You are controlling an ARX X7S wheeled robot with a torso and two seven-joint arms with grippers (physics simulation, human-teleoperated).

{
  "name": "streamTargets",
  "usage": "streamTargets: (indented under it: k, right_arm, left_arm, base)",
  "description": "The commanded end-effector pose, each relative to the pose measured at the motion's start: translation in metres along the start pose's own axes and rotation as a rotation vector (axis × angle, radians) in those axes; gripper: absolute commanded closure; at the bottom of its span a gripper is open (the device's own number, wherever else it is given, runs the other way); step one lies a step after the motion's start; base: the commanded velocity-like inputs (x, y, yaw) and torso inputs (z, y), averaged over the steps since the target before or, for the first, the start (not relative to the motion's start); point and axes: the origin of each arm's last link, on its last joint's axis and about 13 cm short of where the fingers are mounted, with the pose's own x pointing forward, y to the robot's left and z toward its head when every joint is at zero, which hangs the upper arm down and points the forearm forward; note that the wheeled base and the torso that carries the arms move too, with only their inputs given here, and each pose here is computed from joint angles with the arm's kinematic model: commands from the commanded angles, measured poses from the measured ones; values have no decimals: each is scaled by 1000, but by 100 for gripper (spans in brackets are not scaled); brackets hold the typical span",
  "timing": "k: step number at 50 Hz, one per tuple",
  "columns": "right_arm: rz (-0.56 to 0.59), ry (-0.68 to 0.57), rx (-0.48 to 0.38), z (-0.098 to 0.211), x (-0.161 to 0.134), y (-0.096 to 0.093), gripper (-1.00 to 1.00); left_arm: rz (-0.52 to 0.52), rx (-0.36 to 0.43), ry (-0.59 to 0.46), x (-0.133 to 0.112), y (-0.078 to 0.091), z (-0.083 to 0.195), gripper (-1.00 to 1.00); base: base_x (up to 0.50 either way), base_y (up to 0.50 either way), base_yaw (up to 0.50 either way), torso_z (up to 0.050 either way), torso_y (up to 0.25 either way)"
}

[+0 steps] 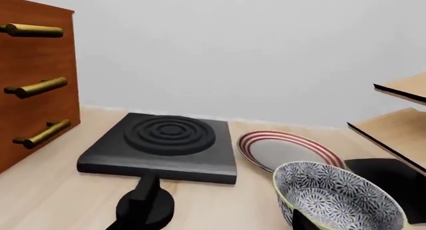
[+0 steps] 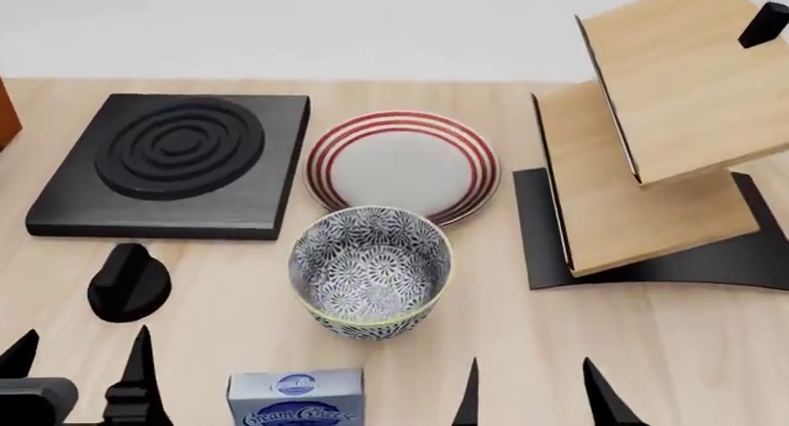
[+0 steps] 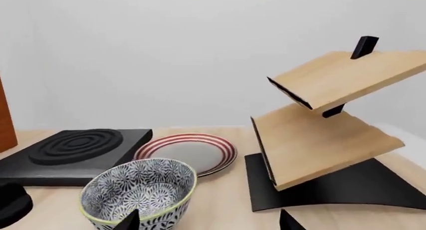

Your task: Pick up the cream cheese and put it in the bowl.

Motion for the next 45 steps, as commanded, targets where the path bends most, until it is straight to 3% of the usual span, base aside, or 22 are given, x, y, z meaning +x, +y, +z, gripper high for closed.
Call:
streamTargets:
  k: [1, 10, 18, 31, 45]
  right_arm:
    - [-1, -2, -5, 0, 0, 1, -100]
    - [-1, -6, -4, 2, -1, 2, -100]
    - [4, -8, -2, 2, -1, 2, -100]
    - [5, -5, 7, 2, -2, 2, -100]
    - [4, -16, 4, 3, -3, 2, -100]
  left_arm:
    - [29, -14, -21, -1, 7, 8, -100]
    - [47, -18, -24, 2, 11, 9, -100]
    - [50, -18, -31, 1, 11, 10, -100]
    - [51, -22, -30, 0, 13, 10, -100]
    - [59, -17, -36, 0, 14, 10, -100]
  base:
    - [246, 0, 0, 0, 0]
    - [246, 328, 0, 0, 0]
    - [166, 0, 0, 0, 0]
    - [439, 0, 0, 0, 0]
    - [14, 0, 0, 0, 1]
